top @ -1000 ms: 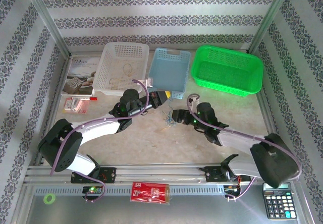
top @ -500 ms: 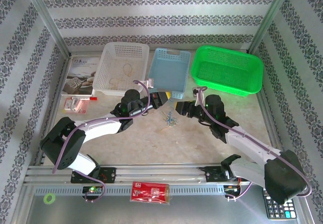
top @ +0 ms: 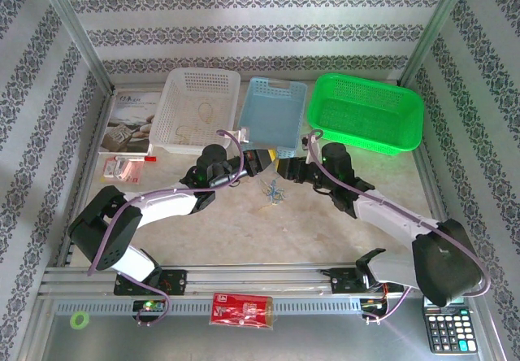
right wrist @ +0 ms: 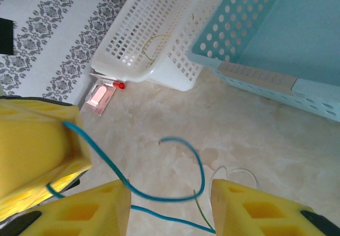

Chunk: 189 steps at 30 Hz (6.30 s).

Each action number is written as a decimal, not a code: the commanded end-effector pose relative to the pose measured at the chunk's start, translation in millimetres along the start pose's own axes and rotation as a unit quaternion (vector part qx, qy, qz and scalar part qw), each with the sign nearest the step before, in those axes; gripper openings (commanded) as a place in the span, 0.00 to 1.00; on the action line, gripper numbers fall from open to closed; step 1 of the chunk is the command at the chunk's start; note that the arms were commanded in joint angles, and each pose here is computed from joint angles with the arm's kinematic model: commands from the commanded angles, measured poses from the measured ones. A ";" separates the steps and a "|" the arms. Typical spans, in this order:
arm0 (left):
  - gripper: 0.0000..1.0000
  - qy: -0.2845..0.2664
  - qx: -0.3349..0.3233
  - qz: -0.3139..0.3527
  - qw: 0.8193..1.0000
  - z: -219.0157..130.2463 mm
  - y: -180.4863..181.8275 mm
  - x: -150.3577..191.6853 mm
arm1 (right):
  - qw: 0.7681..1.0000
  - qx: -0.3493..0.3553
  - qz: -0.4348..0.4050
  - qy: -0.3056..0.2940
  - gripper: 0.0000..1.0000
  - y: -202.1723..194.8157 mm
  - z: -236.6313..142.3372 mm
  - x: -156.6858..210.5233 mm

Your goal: Untangle the cables

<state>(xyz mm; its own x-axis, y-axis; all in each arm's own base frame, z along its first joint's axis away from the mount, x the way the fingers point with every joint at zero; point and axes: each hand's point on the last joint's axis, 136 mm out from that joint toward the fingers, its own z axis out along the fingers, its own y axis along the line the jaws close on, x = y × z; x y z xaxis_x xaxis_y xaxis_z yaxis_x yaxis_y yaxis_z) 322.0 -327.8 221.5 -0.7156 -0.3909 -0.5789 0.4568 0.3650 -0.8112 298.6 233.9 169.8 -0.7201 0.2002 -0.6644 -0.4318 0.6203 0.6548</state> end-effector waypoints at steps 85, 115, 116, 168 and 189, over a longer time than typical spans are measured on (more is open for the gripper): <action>0.00 0.023 0.015 0.263 0.964 -3.5 -12.0 9.2 | 0.930 -0.131 0.344 0.008 0.72 26.4 16.7 -47.9; 0.67 0.015 -0.007 0.225 0.974 -19.9 13.0 26.1 | 0.963 -0.162 0.218 -0.004 0.00 72.0 -5.1 -112.9; 0.69 0.013 -0.013 0.226 0.974 -22.1 15.8 26.5 | 0.965 -0.159 0.208 -0.002 0.00 75.5 -6.8 -114.1; 0.38 0.098 -0.115 0.176 0.973 -20.6 127.7 112.6 | 0.966 -0.222 0.055 -0.119 0.00 211.0 -90.6 -246.1; 0.72 0.062 -0.036 0.133 0.989 4.6 48.6 61.3 | 0.934 0.058 0.001 -0.353 0.00 61.1 -154.7 -345.0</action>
<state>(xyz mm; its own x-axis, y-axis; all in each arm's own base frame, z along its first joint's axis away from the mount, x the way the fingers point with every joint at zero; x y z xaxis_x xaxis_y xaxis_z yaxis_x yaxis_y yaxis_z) 305.0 -329.7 120.2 -0.6320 -0.1438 -0.7615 0.5906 0.5469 -0.5934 419.2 108.2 508.8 -0.2820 0.6547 -0.7013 -0.4238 0.5707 0.7033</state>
